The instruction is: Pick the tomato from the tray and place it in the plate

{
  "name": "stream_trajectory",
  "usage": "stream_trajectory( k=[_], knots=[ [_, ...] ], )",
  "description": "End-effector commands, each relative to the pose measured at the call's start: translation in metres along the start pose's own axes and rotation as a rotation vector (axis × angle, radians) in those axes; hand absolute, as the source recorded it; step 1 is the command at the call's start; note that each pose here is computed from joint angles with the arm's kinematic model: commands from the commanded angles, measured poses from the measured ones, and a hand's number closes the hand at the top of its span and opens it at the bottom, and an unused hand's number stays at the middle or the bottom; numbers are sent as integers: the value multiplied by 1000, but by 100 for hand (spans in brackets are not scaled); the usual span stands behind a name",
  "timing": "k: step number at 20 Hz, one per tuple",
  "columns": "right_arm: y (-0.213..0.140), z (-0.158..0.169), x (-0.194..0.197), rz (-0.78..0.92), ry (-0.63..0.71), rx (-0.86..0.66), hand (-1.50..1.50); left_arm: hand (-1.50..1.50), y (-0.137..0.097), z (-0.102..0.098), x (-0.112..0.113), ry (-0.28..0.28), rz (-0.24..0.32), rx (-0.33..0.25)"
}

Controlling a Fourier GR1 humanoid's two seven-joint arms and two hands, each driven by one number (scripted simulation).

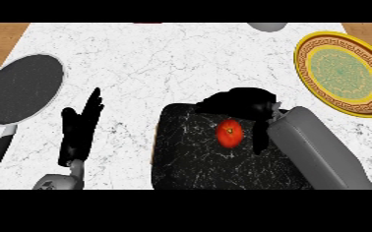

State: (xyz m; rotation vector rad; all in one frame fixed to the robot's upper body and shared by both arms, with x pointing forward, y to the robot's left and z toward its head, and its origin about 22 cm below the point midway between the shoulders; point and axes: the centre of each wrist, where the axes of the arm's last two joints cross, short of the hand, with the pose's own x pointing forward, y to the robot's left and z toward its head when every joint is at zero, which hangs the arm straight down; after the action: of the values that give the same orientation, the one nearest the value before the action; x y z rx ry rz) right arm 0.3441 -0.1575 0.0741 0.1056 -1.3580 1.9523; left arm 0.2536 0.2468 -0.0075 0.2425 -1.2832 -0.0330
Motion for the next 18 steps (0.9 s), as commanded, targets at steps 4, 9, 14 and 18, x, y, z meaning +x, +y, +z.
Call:
stream_trajectory(
  k=[4, 9, 14, 18],
  knots=[
    [9, -10, -6, -16, -14, 26, -150, 0, 5, -1, -8, 5, 2, -4],
    [25, -5, -12, -11, -9, 42, 150, 0, 23, 1, -3, 6, 9, -7],
    [39, -13, -6, 53, -80, -16, 150, 0, 7, 5, -6, -6, 1, 4],
    [11, -6, -22, 104, -80, -84, 150, 0, 6, 4, 3, 22, 3, -10]
  ],
)
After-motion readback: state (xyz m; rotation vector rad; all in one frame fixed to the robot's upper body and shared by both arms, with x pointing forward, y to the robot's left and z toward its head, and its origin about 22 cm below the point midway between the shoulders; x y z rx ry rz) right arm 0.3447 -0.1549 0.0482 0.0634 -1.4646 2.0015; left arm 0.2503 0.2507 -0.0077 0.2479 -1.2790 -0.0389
